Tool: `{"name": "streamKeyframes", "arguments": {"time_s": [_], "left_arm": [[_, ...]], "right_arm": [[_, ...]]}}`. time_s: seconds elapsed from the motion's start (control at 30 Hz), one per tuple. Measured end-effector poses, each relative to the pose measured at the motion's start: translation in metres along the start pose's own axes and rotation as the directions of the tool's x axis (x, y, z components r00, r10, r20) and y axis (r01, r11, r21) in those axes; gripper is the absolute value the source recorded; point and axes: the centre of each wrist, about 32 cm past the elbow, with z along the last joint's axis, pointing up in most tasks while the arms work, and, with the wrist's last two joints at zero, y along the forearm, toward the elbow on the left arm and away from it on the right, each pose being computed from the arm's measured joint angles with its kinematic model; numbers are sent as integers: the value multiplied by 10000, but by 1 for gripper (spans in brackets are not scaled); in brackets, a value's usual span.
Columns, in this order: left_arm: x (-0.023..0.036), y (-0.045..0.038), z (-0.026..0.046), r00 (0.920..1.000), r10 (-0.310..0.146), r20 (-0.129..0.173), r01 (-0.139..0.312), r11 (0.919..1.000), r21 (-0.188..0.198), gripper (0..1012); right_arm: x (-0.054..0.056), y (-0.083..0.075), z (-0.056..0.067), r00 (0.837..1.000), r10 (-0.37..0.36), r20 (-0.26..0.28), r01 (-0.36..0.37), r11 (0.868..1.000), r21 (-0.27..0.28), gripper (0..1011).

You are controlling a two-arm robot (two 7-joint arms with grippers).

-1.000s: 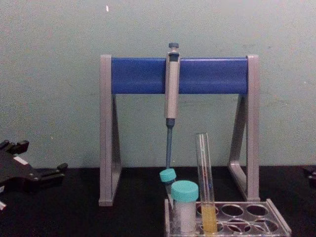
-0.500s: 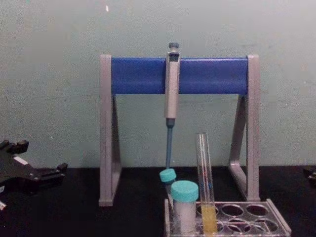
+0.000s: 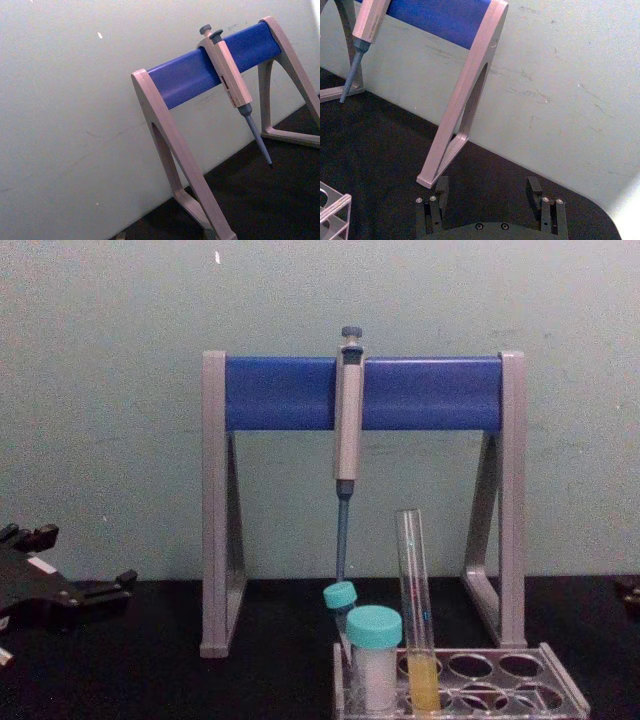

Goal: Pick up the test tube from the test tube rack, shake it, then place it back into the test tube rack.

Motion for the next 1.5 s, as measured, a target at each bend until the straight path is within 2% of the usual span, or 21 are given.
{"name": "streamKeyframes", "arguments": {"time_s": [0.63,0.9,1.0,1.1,1.23,1.27,1.33,1.37,1.5], "left_arm": [[0,0,0,10000,0,0,0,10000,1,1001],[0,0,0,10000,0,0,0,10000,0,1001],[0,0,0,10000,0,0,0,10000,0,1001],[0,0,0,10000,0,0,0,10000,0,1001],[0,0,0,10000,0,0,0,10000,1,1001],[0,0,0,10000,0,0,0,10000,1,1001],[0,0,0,10000,1,0,-1,10000,0,1001],[0,0,0,10000,1,0,-1,10000,0,1001],[0,0,0,10000,0,0,0,10000,0,1001]], "right_arm": [[-5,-41,14,10000,78,-53,-78,10000,40,1000],[-58,-181,82,9966,642,-525,-627,9976,300,1000],[-85,-235,120,9910,1009,-879,-969,9941,491,1000],[-106,-279,156,9805,1467,-1309,-1388,9880,677,1000],[-125,-322,200,9565,2205,-1912,-2074,9744,864,1000],[-125,-322,200,9565,2205,-1912,-2074,9744,864,1000],[-132,-331,224,9350,2732,-2260,-2580,9615,949,1000],[-132,-331,224,9350,2732,-2260,-2580,9615,949,1000],[-134,-323,249,9032,3457,-2545,-3311,9383,995,1000]]}}
